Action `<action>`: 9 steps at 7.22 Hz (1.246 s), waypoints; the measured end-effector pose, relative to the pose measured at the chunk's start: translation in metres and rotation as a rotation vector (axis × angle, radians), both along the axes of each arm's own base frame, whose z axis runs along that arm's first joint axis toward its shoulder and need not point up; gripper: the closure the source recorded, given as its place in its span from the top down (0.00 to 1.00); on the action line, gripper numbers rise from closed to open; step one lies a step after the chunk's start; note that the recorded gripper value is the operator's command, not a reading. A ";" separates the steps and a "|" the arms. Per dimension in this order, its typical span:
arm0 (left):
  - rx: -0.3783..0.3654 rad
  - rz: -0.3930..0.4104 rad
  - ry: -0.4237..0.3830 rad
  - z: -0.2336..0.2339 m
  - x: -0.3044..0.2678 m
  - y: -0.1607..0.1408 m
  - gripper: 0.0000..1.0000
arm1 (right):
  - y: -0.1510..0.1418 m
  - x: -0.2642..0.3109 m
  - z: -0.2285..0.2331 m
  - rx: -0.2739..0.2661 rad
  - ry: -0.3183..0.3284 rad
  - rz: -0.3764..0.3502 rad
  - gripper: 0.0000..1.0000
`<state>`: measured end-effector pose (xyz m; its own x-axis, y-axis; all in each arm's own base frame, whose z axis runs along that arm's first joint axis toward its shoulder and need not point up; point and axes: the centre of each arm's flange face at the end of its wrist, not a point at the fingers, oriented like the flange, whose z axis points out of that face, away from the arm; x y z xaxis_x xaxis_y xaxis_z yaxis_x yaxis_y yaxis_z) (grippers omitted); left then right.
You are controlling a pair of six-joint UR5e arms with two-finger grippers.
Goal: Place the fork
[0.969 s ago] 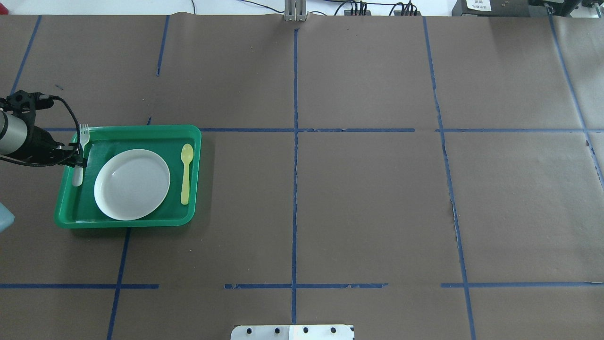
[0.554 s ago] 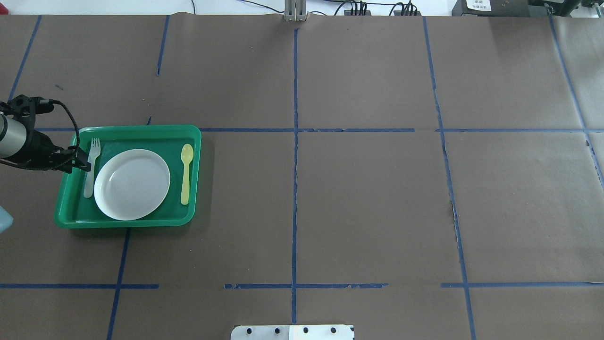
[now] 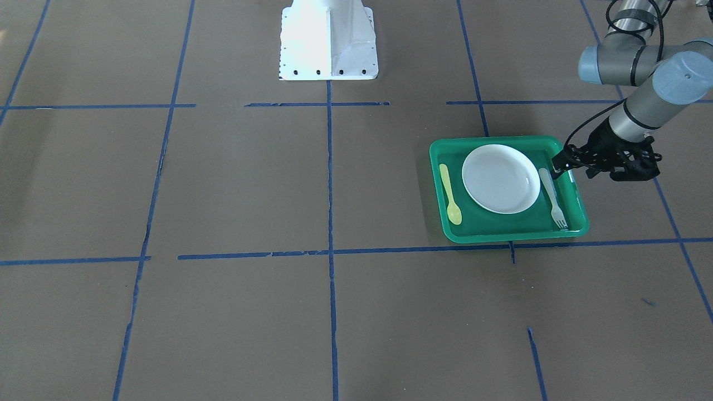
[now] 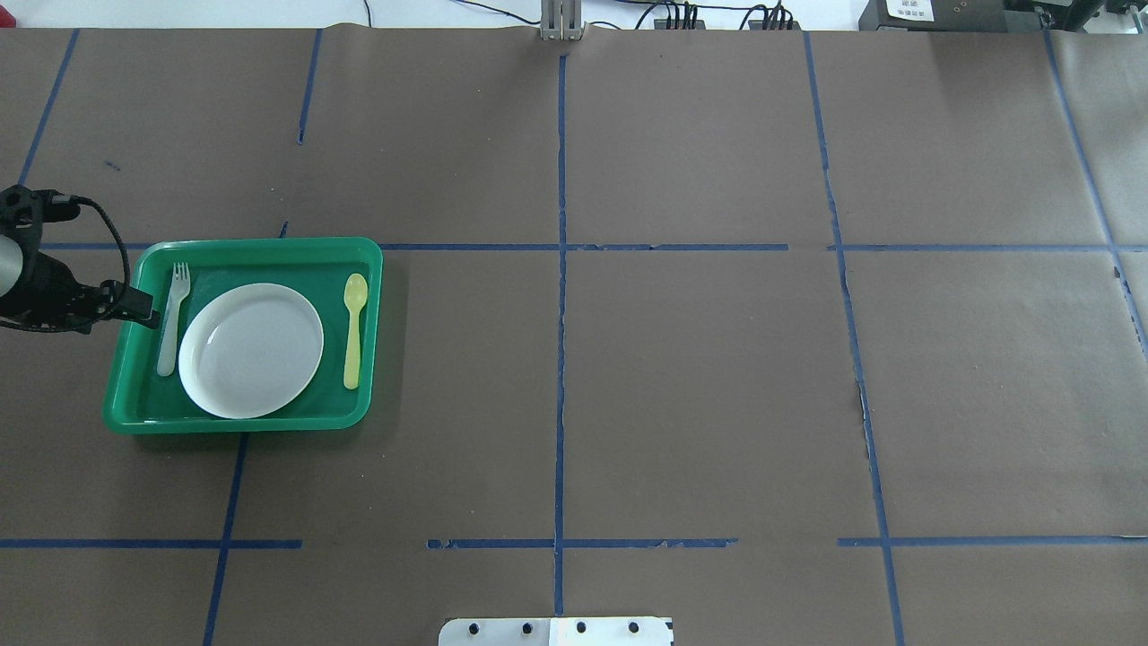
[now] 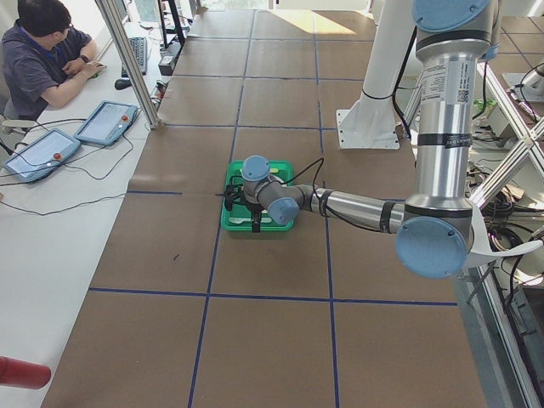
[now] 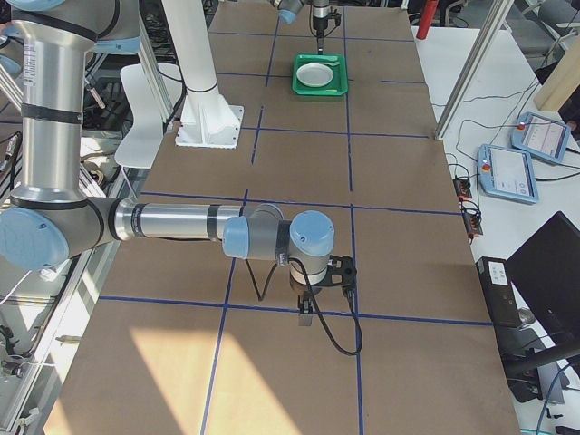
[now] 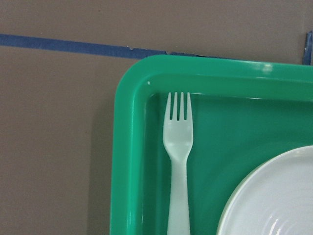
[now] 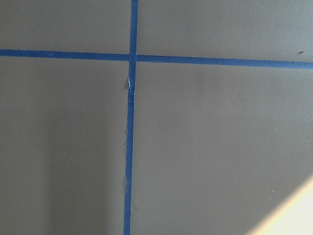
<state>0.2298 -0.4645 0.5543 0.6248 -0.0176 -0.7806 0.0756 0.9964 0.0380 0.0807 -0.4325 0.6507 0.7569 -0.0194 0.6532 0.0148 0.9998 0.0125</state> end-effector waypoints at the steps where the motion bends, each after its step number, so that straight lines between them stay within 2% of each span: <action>1: 0.043 0.003 -0.022 0.009 -0.028 -0.007 1.00 | 0.000 0.000 0.000 0.001 0.000 0.000 1.00; 4: 0.138 0.059 -0.145 0.045 -0.147 -0.025 1.00 | 0.000 0.000 0.000 0.000 0.000 0.000 1.00; 6: 0.113 0.075 -0.215 0.057 -0.233 -0.030 1.00 | 0.000 0.000 0.000 0.000 0.000 0.000 1.00; 8: 0.096 0.089 -0.228 0.067 -0.286 -0.021 1.00 | 0.000 0.000 0.000 0.000 0.000 0.000 1.00; 9: 0.091 0.095 -0.196 0.072 -0.293 -0.014 1.00 | 0.000 0.000 0.000 0.000 0.000 0.000 1.00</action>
